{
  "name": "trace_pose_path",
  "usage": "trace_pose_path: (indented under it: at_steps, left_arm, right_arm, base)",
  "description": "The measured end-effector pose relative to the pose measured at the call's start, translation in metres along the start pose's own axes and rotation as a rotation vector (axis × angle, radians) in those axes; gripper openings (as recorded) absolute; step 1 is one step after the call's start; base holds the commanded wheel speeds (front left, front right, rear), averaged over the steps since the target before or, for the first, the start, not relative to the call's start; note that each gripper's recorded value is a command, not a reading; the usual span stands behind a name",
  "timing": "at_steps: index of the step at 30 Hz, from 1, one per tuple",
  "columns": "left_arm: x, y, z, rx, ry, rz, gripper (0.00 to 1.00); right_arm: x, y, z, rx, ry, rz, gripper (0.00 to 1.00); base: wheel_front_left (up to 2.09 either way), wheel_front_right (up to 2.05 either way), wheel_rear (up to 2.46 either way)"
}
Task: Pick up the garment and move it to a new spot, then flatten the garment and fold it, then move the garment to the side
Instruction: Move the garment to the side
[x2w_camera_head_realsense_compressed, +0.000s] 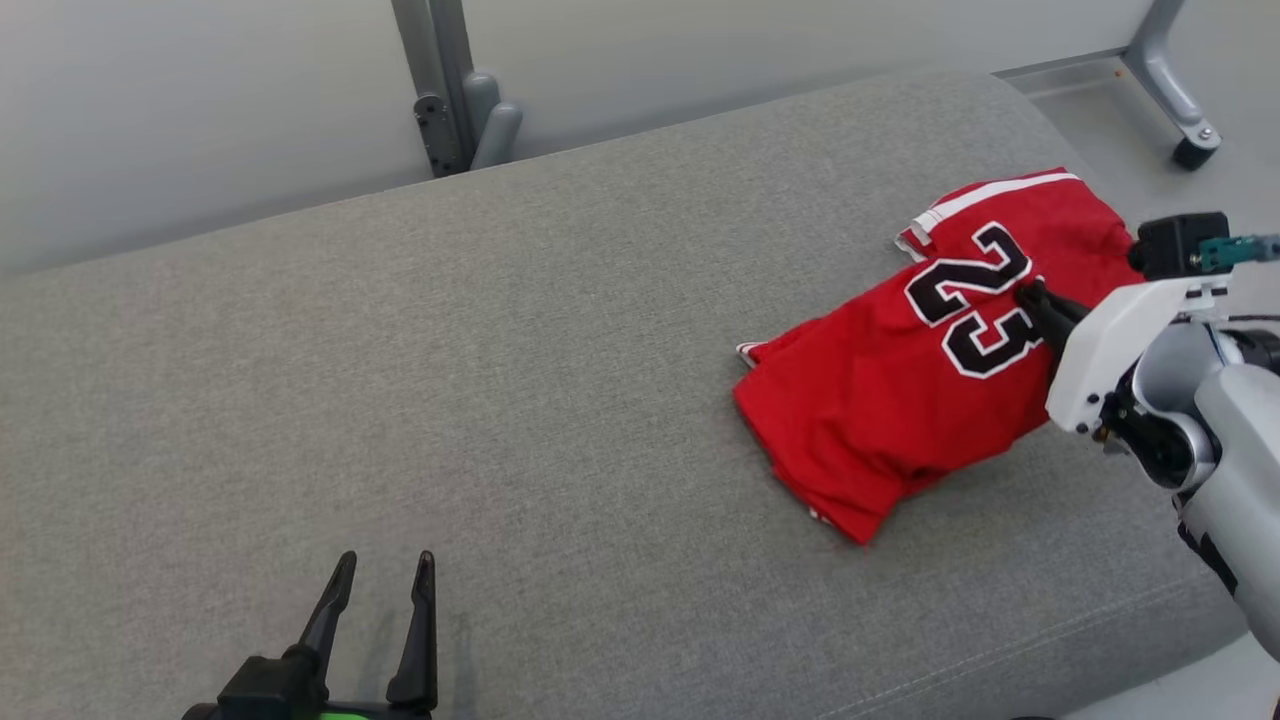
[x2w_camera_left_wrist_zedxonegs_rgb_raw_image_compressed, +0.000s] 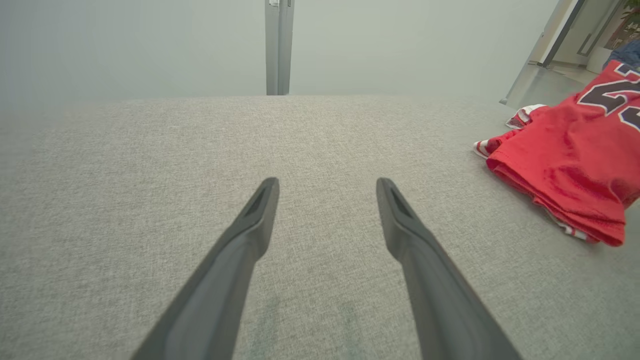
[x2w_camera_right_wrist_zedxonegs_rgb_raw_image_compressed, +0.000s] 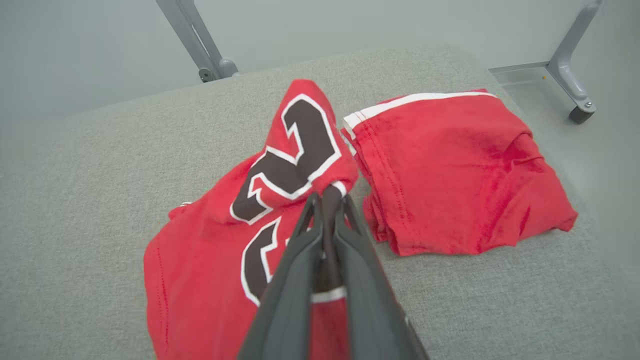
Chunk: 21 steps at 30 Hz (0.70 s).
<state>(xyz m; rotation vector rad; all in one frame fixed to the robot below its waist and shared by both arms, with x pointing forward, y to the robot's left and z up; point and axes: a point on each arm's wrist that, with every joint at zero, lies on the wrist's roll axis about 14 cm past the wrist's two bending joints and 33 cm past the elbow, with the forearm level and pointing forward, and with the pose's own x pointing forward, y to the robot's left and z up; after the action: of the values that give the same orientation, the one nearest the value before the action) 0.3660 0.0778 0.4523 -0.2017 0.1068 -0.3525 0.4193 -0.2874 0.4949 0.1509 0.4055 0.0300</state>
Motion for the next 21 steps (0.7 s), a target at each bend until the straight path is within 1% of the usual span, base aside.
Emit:
trace_pose_path:
  at_steps: [4,9,15,19,21]
  left_arm:
    - [0.006,-0.012,-0.006,-0.005,0.018,-0.04,1.0]
    - [0.002,-0.007,-0.009,-0.008,0.027,-0.023,1.0]
    - [-0.006,0.005,-0.012,-0.017,0.035,0.023,1.0]
    - [-0.013,0.018,-0.012,-0.022,0.033,0.068,1.0]
    - [-0.015,0.022,-0.013,-0.022,0.035,0.082,1.0]
  right_arm:
    - [-0.004,-0.011,0.032,-0.026,-0.058,-0.03,0.0]
    - [0.005,-0.007,0.069,-0.075,-0.108,-0.024,0.0]
    - [0.022,-0.002,0.093,-0.123,-0.113,-0.026,0.0]
    - [0.033,-0.003,0.11,-0.129,-0.118,-0.034,0.0]
    - [0.036,-0.007,0.112,-0.125,-0.105,-0.047,0.0]
  base:
    - [0.0,0.0,0.0]
    - [0.0,0.0,0.0]
    - [0.0,0.0,0.0]
    - [0.0,0.0,0.0]
    - [0.0,0.0,0.0]
